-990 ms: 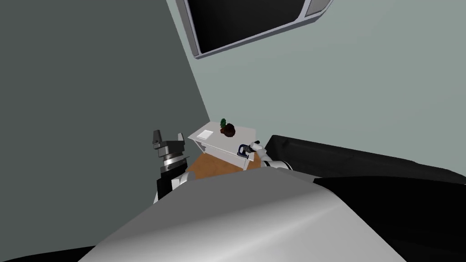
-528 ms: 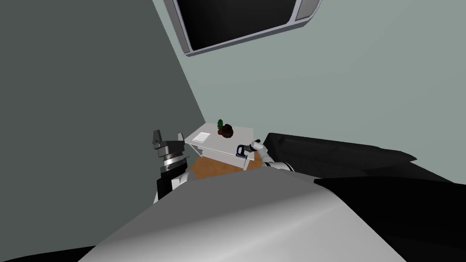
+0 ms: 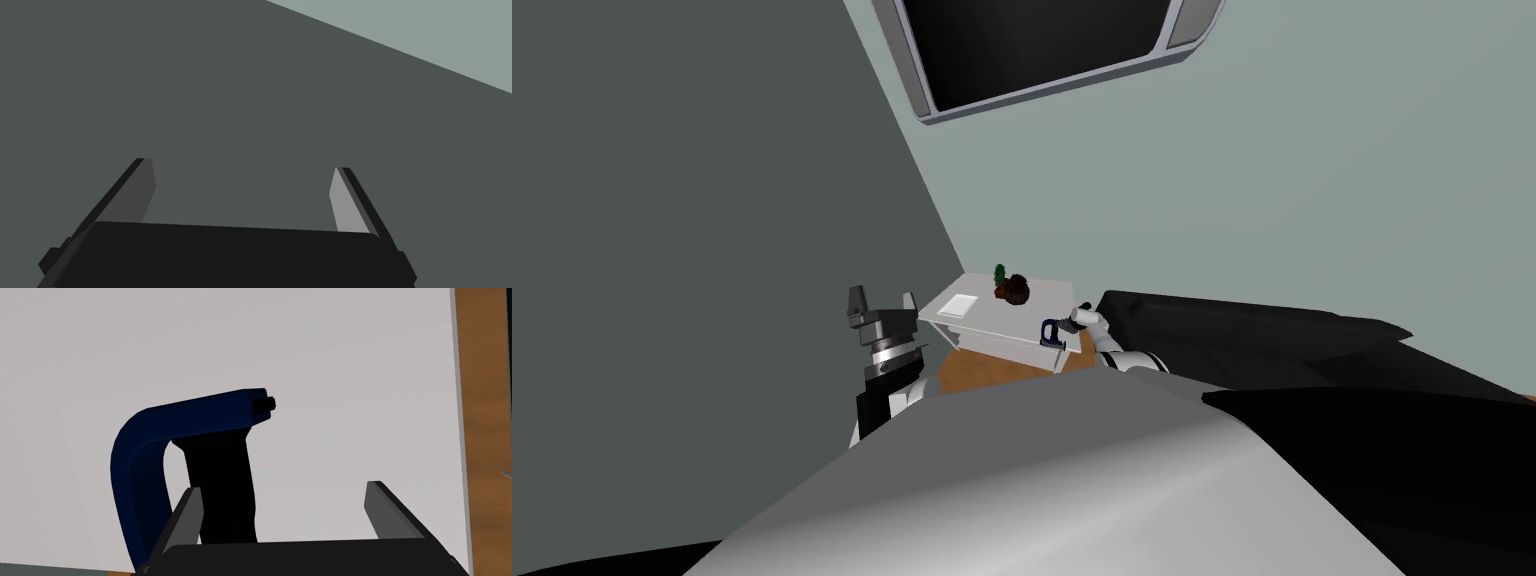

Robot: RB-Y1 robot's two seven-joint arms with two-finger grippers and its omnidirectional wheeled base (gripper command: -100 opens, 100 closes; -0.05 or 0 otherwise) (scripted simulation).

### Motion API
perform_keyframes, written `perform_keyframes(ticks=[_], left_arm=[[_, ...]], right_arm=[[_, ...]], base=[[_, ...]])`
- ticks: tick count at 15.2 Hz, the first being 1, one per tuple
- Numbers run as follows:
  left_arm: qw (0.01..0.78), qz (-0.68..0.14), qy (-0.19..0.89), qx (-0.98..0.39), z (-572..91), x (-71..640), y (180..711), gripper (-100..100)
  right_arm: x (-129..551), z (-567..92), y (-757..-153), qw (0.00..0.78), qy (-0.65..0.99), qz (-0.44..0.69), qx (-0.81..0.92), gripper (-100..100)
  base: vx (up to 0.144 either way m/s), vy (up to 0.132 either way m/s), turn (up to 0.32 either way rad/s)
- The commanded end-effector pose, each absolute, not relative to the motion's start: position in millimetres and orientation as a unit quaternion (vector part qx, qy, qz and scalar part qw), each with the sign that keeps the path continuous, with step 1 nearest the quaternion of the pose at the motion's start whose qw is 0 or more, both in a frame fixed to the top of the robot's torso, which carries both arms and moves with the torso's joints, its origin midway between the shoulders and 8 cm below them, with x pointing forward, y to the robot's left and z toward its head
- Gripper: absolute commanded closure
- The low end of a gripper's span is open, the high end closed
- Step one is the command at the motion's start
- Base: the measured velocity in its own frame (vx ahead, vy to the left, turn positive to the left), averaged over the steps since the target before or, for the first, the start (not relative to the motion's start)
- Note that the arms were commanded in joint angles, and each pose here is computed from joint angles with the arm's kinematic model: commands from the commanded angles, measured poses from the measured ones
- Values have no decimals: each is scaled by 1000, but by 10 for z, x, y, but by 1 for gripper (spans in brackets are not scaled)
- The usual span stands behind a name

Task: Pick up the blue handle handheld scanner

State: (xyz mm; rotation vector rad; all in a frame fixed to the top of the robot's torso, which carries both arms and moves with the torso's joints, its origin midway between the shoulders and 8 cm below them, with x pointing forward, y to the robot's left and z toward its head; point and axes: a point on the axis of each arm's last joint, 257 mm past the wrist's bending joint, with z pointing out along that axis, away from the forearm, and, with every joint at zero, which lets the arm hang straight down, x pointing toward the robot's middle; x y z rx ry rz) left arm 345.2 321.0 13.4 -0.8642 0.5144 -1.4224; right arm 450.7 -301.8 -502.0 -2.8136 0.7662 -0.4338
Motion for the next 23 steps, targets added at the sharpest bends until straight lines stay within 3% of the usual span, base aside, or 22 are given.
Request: perform_keyframes(ticks=[1,8,17,18,23], left_arm=[[644,-625,226,-380,134,3452,3210,0],[644,-625,226,-379,134,3452,3209,0],[644,-625,226,-379,134,3452,3210,0],[644,-625,226,-379,134,3452,3210,0],[644,-625,226,-379,134,3452,3210,0]], right_arm=[[4391,-5031,-3246,74,269,-136,-951,-100],[4129,-5079,-3584,49,293,-96,-950,-100],[4068,-5246,-3749,52,314,-106,-942,-100],[4089,-5216,-3714,51,309,-106,-944,100],[4155,-5118,-3596,51,295,-102,-949,100]], base=[[89,190,57],[58,115,123],[-6,1,100],[1,-3,-118],[11,4,-109]])
